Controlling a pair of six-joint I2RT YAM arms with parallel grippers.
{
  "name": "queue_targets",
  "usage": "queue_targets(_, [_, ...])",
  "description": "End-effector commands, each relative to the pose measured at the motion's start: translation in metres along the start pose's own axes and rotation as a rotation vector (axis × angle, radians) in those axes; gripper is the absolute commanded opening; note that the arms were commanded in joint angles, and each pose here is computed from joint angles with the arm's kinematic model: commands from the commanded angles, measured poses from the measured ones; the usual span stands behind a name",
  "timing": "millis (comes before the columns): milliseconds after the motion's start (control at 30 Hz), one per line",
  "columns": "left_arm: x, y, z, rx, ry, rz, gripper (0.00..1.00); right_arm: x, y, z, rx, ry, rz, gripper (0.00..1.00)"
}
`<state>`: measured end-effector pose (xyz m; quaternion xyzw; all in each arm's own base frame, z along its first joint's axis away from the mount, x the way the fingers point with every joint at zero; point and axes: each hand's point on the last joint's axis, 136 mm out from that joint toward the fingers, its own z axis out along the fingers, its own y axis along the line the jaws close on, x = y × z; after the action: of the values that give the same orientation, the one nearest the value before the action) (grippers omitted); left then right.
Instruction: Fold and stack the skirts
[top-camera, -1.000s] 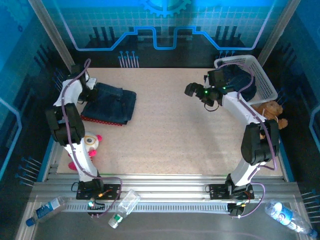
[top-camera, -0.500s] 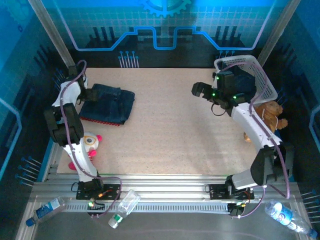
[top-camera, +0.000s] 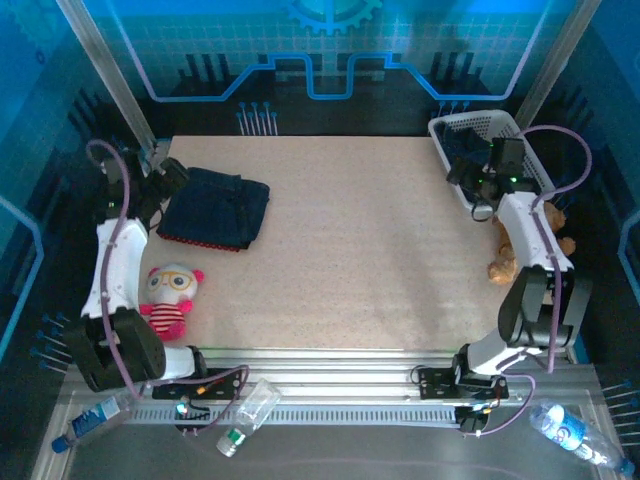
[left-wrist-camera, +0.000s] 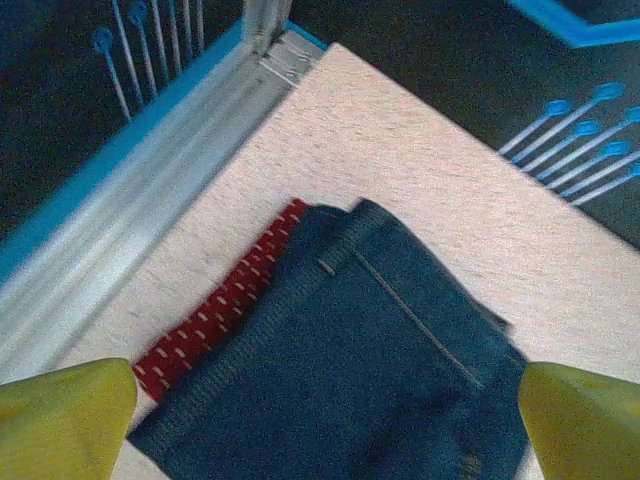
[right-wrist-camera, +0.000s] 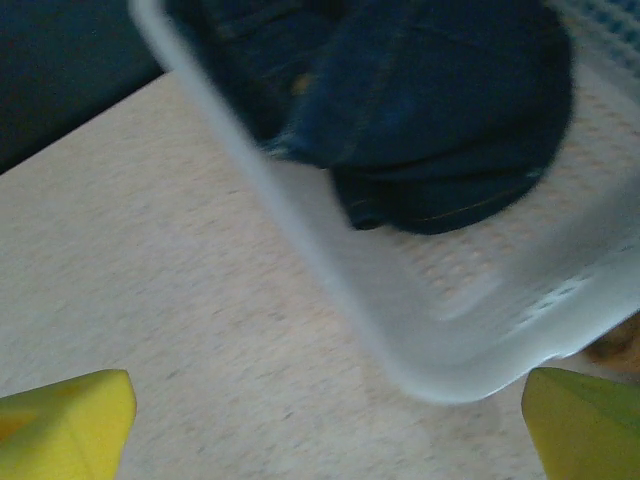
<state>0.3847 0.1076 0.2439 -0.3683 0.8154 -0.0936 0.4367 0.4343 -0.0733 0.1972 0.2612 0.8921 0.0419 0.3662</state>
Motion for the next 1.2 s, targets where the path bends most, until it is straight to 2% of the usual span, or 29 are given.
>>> queue_targets(0, [0.014,0.0,-0.007,0.064,0.001,-0.177,0.99,-0.014,-0.017,0.021,-0.022,0.061,-0.001,1.0])
queue_targets(67, [0.023,0.008,-0.011,0.055,0.008,-0.211,0.99,-0.019,-0.035,0.037,0.051,0.109,-0.011,1.0])
queue_targets(167, [0.032,0.012,-0.016,0.061,0.015,-0.238,0.99,-0.028,-0.037,0.057,0.082,0.162,-0.093,1.0])
queue_targets(433, [0.034,0.027,-0.033,0.019,-0.025,-0.226,0.99,-0.049,-0.042,0.114,0.103,0.225,-0.093,1.0])
queue_targets(533, [0.034,0.032,-0.035,-0.002,-0.038,-0.209,0.99,-0.049,-0.034,0.135,0.06,0.265,-0.092,1.0])
queue_targets(767, [0.037,0.039,-0.028,-0.021,-0.017,-0.212,0.99,-0.052,-0.028,0.175,0.046,0.285,0.053,1.0])
queue_targets(867, [0.039,0.039,-0.023,-0.015,-0.007,-0.228,0.99,-0.045,-0.031,0.197,0.091,0.283,0.115,1.0])
queue_targets(933, [0.039,0.038,-0.02,-0.008,0.002,-0.235,0.99,-0.04,-0.034,0.207,0.128,0.282,0.147,0.96])
queue_targets(1067, [0.041,0.038,-0.019,-0.02,0.029,-0.222,0.99,-0.041,-0.037,0.203,0.16,0.276,0.185,0.55])
queue_targets(1167, [0.042,0.035,-0.019,-0.009,0.04,-0.197,0.99,-0.064,-0.023,0.178,0.1,0.197,0.158,0.3])
